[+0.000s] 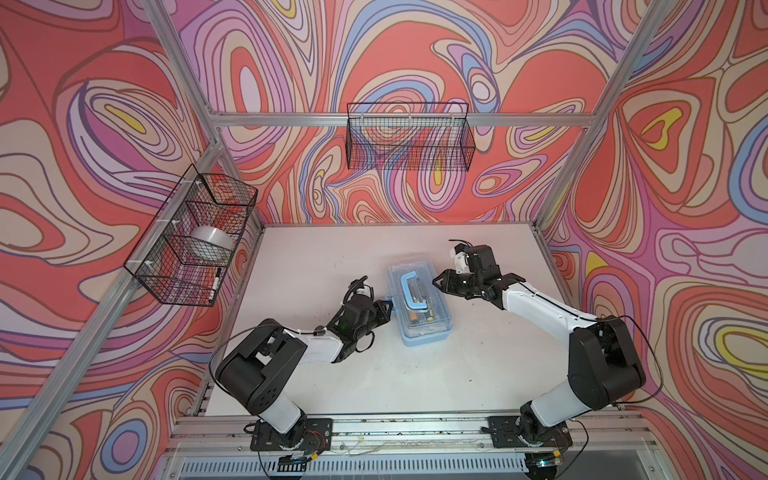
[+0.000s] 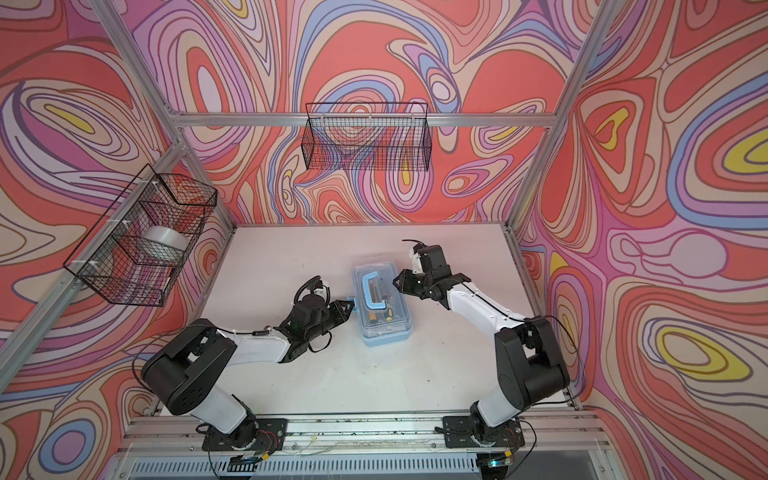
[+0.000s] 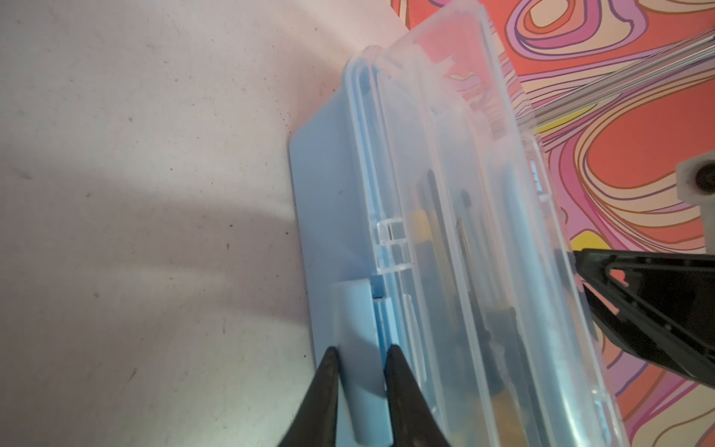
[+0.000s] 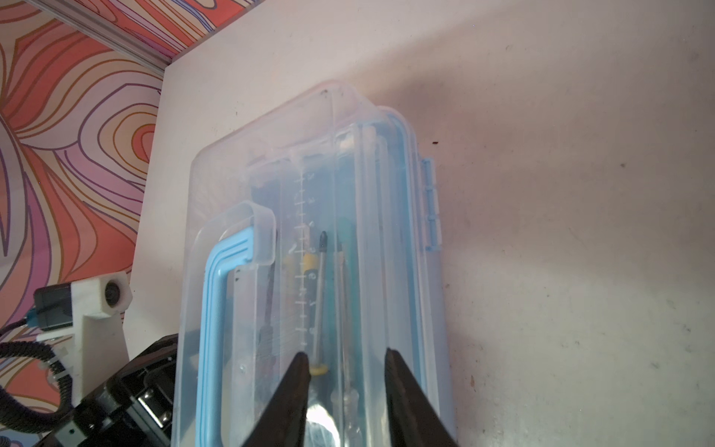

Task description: Pack the tool kit

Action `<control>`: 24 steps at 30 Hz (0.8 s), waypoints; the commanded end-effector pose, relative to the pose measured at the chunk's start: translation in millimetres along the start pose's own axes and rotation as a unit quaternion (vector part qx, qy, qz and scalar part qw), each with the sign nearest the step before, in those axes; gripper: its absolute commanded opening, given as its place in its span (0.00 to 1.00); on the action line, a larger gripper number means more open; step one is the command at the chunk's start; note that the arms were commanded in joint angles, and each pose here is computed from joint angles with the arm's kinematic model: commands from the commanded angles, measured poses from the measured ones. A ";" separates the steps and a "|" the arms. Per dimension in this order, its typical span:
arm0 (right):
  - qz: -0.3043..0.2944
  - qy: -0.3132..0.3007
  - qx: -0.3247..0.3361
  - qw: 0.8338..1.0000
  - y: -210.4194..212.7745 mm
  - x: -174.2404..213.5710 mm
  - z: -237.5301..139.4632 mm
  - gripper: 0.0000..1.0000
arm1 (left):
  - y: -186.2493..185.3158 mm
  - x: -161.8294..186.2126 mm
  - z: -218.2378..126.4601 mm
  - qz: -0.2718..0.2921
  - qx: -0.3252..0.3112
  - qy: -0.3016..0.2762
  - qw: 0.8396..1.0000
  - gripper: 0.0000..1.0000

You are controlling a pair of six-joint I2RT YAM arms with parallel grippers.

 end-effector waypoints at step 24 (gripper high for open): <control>0.024 0.038 -0.003 0.999 -3.8 29.9 5.1 0.33 | -4.7 -23.7 12.4 -0.002 0.001 -0.008 1.000 0.15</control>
Point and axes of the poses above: each gripper's point midway between its finger pads, its own z axis out along the fingers, its own y axis along the line the jaws close on, x = y × z, the point moved 2 cm from there along -z, back along the fingers, and after that the axes turned 12 degrees about -z, right-handed, at the moved point
